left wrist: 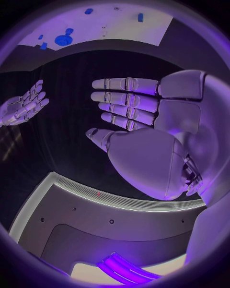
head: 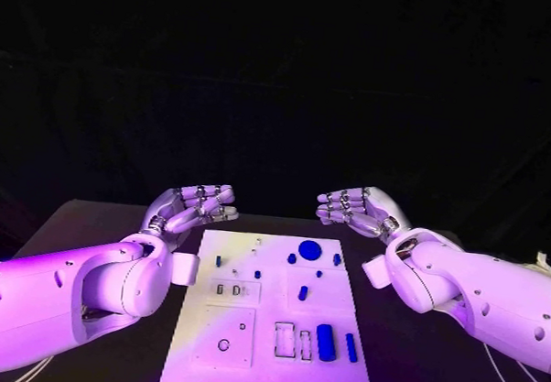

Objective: Assemble the parts on the task board

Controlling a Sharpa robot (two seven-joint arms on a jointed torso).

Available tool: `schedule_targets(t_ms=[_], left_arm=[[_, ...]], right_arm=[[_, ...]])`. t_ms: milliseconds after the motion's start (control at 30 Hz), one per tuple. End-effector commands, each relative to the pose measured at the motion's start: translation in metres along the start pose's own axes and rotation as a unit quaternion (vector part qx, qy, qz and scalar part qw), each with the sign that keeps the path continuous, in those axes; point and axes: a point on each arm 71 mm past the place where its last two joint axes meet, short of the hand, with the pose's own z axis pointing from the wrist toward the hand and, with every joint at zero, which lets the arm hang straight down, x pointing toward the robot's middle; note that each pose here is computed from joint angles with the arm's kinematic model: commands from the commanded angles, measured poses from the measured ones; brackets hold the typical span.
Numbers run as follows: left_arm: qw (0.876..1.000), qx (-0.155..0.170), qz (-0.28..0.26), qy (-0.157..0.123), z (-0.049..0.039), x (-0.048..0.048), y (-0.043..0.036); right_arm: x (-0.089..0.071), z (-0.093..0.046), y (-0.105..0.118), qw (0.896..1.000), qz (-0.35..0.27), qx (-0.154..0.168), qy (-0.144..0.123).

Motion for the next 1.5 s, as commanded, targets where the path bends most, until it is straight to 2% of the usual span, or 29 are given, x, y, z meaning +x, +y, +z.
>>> schedule_targets(t_ms=[33,167,267,333,500,667,800,900,1100,1300,1500], left_arm=[[0.999,-0.001,-0.030,0.037,-0.0045,0.0074,-0.0046],[0.997,-0.014,-0.053,0.049,-0.0125,0.0124,-0.0086],[0.995,-0.021,-0.069,0.062,-0.0194,0.0175,-0.0127],[0.994,-0.025,-0.079,0.071,-0.0245,0.0211,-0.0160],[0.993,-0.029,-0.084,0.079,-0.0321,0.0251,-0.0216],[0.991,-0.031,-0.087,0.092,-0.0352,0.0331,-0.0241],[0.990,-0.033,-0.090,0.100,-0.0379,0.0380,-0.0256],[0.990,-0.034,-0.091,0.103,-0.0387,0.0395,-0.0262],[0.990,-0.035,-0.091,0.104,-0.0393,0.0406,-0.0266],[0.989,-0.037,-0.092,0.106,-0.0396,0.0415,-0.0265],[0.989,-0.038,-0.092,0.106,-0.0400,0.0417,-0.0270]], right_arm=[[0.000,0.002,0.006,0.993,-0.113,-0.033,0.034],[-0.004,0.005,0.011,0.978,-0.196,-0.043,0.054],[-0.006,0.007,0.015,0.962,-0.261,-0.050,0.060],[-0.007,0.008,0.018,0.947,-0.311,-0.053,0.064],[-0.007,0.011,0.021,0.918,-0.387,-0.049,0.069],[-0.008,0.011,0.024,0.889,-0.449,-0.041,0.074],[-0.006,0.013,0.026,0.878,-0.471,-0.039,0.079],[-0.004,0.015,0.028,0.873,-0.479,-0.038,0.084],[0.003,0.017,0.030,0.864,-0.492,-0.034,0.099],[0.006,0.019,0.032,0.851,-0.513,-0.017,0.115],[0.008,0.020,0.034,0.845,-0.520,-0.013,0.123]])
